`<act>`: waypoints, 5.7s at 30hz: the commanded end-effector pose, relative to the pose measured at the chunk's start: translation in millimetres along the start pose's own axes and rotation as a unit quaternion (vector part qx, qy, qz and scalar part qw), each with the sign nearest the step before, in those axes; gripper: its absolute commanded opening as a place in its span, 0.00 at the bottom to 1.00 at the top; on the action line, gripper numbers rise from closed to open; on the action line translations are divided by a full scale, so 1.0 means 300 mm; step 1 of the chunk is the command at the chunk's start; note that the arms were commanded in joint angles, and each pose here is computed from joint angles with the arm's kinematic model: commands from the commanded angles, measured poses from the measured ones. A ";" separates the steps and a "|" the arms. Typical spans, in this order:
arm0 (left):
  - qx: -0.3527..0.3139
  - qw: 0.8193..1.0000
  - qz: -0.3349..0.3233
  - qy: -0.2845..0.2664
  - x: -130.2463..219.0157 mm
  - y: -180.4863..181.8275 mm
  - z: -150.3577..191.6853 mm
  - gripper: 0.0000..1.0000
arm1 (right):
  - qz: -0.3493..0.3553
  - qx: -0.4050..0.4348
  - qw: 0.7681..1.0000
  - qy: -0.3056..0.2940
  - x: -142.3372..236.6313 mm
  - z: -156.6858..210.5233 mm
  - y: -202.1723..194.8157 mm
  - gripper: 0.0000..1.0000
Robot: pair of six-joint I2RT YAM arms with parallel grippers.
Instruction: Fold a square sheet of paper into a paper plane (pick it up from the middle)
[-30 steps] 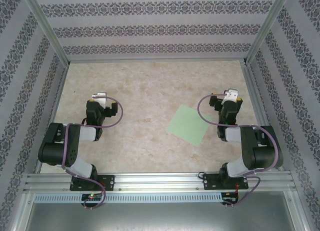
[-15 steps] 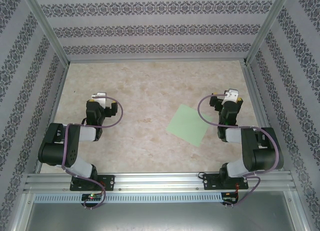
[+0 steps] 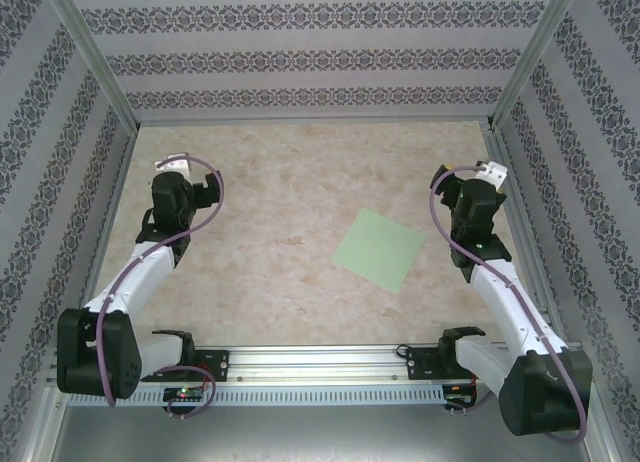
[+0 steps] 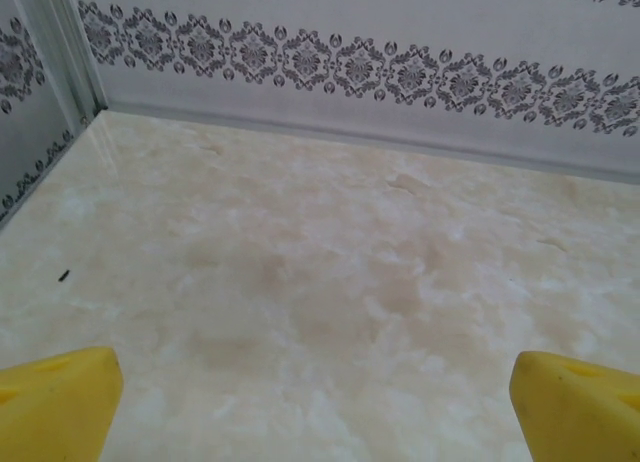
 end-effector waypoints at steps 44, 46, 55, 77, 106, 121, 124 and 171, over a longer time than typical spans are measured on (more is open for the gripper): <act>0.068 0.974 0.024 0.216 -0.022 -0.076 0.119 1.00 | -0.209 0.117 0.866 0.439 -0.117 0.671 0.761 0.94; 0.069 0.973 0.024 0.218 -0.022 -0.077 0.122 1.00 | -0.242 0.150 0.854 0.435 -0.100 0.676 0.833 0.90; 0.072 0.973 0.002 0.218 -0.025 -0.063 0.119 1.00 | -0.246 0.264 0.857 0.369 -0.022 0.484 1.001 0.87; 0.109 0.965 -0.048 0.232 -0.015 -0.035 0.130 1.00 | -0.121 0.148 0.874 0.446 -0.025 0.542 0.977 0.98; 0.101 0.963 -0.057 0.245 -0.028 -0.025 0.151 1.00 | -0.096 0.175 0.835 0.514 -0.040 0.743 0.957 0.96; 0.101 0.961 -0.060 0.249 -0.026 -0.022 0.159 1.00 | -0.091 0.173 0.835 0.514 -0.048 0.759 0.934 0.85; 0.102 0.961 -0.058 0.250 -0.027 -0.023 0.158 1.00 | -0.094 0.170 0.836 0.513 -0.048 0.753 0.933 0.82; 0.116 0.954 -0.045 0.273 -0.035 -0.040 0.174 1.00 | -0.231 0.305 0.765 0.519 0.157 0.638 0.852 0.98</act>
Point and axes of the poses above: each hand's point on the last joint's axis, 136 mm out from that joint toward the fingers, its own x axis back along the fingers, its own y axis along the line the jaws close on, z = x × y, the point moved 6 cm from there along x, back along the fingers, and after that the axes turned 13 degrees about x, right-handed, at the moved point
